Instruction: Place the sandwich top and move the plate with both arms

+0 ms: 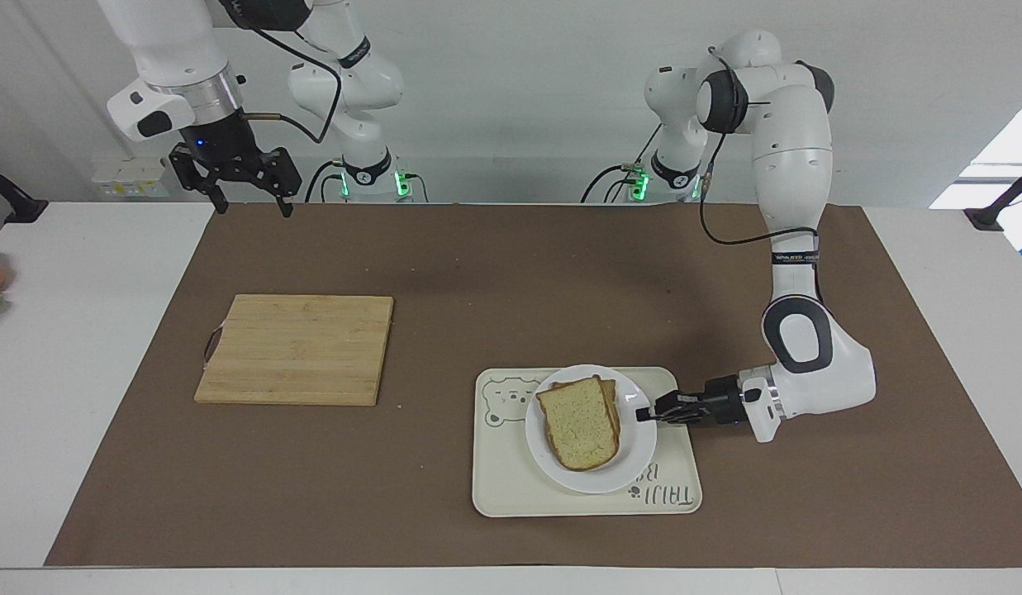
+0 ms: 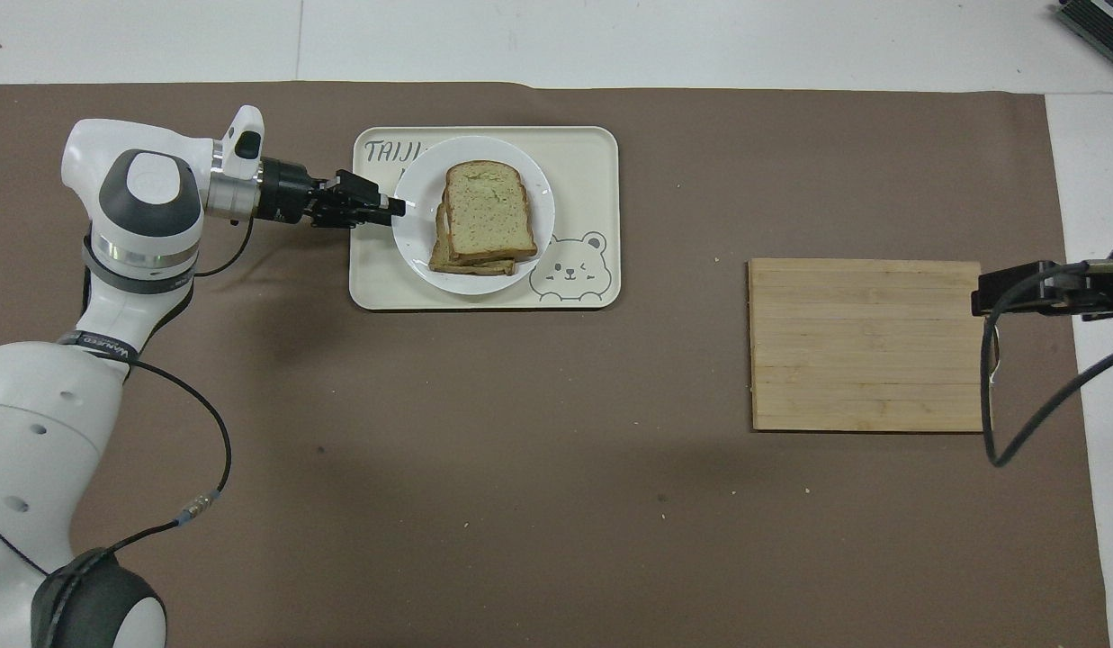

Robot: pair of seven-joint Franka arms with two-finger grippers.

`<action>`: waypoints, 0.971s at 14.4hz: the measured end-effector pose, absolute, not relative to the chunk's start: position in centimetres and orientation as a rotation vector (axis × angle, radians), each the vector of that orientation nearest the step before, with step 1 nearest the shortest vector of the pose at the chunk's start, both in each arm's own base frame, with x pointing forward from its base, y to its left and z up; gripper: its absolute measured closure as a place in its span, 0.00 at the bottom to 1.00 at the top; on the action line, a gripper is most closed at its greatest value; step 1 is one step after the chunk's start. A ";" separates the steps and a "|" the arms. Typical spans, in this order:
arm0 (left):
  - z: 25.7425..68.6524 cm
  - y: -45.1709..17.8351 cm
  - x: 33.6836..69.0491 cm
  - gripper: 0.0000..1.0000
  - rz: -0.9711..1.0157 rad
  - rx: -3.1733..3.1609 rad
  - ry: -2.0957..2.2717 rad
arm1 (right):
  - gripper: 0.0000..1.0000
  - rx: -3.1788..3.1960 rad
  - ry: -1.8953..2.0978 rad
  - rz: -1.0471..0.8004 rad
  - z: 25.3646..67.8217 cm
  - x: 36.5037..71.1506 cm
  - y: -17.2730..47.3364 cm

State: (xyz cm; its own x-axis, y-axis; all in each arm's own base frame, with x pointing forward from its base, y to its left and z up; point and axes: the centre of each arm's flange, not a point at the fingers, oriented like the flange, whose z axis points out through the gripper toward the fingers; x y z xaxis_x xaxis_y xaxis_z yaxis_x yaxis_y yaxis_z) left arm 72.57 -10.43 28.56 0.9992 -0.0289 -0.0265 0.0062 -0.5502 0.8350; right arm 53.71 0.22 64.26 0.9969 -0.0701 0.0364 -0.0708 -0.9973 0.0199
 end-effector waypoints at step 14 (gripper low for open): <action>53.6 -6.3 67.9 0.00 0.153 2.954 -0.286 | 0.00 3.118 -0.110 0.056 64.3 53.7 0.2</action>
